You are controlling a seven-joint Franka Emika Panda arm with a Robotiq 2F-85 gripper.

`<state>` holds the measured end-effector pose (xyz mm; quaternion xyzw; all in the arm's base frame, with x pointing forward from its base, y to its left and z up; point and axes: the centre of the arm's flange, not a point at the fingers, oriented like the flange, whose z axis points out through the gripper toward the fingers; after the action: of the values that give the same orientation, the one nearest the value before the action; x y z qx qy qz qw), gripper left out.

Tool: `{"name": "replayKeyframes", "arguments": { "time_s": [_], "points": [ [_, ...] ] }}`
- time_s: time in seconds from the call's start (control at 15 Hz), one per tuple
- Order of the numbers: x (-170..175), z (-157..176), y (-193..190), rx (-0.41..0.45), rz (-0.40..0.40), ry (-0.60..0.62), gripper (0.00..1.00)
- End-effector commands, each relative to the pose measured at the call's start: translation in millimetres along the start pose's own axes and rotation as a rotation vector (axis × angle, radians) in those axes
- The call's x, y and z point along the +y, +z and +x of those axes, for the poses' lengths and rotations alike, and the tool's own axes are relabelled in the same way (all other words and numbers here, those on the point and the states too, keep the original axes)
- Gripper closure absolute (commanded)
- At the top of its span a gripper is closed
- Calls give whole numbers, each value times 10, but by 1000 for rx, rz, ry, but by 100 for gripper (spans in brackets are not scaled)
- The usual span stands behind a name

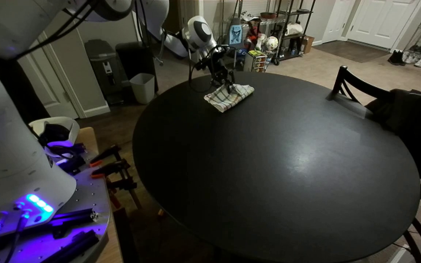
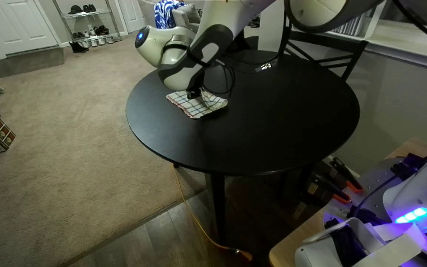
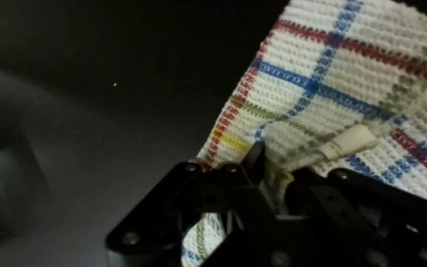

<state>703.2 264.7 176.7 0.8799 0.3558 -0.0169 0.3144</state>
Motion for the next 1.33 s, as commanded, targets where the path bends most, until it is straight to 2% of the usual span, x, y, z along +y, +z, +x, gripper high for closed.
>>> {"name": "replayKeyframes", "arguments": {
  "time_s": [0.0, 0.33, 0.67, 1.27],
  "points": [
    [21, -6, 28, -15, 69, -45, 98],
    [-9, 14, 0, -1, 91, -58, 98],
    [-70, 90, -200, 45, 97, -71, 98],
    [4, 104, -263, 64, 97, -51, 98]
  ]
}}
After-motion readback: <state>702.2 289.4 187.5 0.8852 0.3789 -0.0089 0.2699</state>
